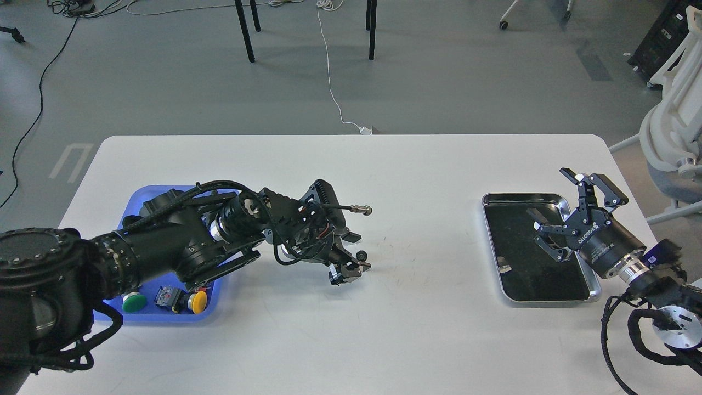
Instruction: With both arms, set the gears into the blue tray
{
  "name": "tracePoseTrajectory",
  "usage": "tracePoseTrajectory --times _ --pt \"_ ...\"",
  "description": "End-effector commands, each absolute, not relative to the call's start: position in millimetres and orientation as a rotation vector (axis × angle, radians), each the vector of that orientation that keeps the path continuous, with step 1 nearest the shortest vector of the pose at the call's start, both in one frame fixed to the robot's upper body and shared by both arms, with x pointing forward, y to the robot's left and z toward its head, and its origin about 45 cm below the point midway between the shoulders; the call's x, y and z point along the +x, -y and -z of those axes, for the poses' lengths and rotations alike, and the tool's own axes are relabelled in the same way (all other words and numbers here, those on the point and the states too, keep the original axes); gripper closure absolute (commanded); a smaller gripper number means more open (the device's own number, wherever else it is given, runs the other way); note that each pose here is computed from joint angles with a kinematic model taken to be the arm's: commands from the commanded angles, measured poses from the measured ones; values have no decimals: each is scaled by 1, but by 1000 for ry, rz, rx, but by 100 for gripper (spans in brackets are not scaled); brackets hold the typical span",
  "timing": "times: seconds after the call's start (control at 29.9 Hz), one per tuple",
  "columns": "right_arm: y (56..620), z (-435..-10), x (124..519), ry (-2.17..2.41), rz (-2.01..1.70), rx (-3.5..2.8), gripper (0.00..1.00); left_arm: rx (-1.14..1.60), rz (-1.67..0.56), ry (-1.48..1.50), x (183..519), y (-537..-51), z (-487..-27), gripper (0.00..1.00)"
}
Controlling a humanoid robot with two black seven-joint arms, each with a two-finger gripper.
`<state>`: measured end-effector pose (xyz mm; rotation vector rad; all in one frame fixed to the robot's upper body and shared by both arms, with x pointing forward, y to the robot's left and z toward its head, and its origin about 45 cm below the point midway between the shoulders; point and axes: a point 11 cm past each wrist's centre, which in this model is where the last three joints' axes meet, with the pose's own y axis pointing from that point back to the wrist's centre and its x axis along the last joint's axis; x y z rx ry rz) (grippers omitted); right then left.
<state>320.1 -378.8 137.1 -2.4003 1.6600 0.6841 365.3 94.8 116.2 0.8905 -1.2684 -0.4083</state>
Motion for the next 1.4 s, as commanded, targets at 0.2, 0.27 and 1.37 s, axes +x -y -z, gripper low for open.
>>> tracePoseTrajectory --times 0.2,0.27,1.37 --pt "379 -137 320 -1661 -685 -2402 3 880 412 1260 361 -93 -112 73" --pt "379 -137 320 -1661 -685 -2402 3 878 410 1263 361 -92 -112 81" --pt "368 -134 322 -1630 -696 -2417 3 1264 -78 916 373 -396 -200 86"
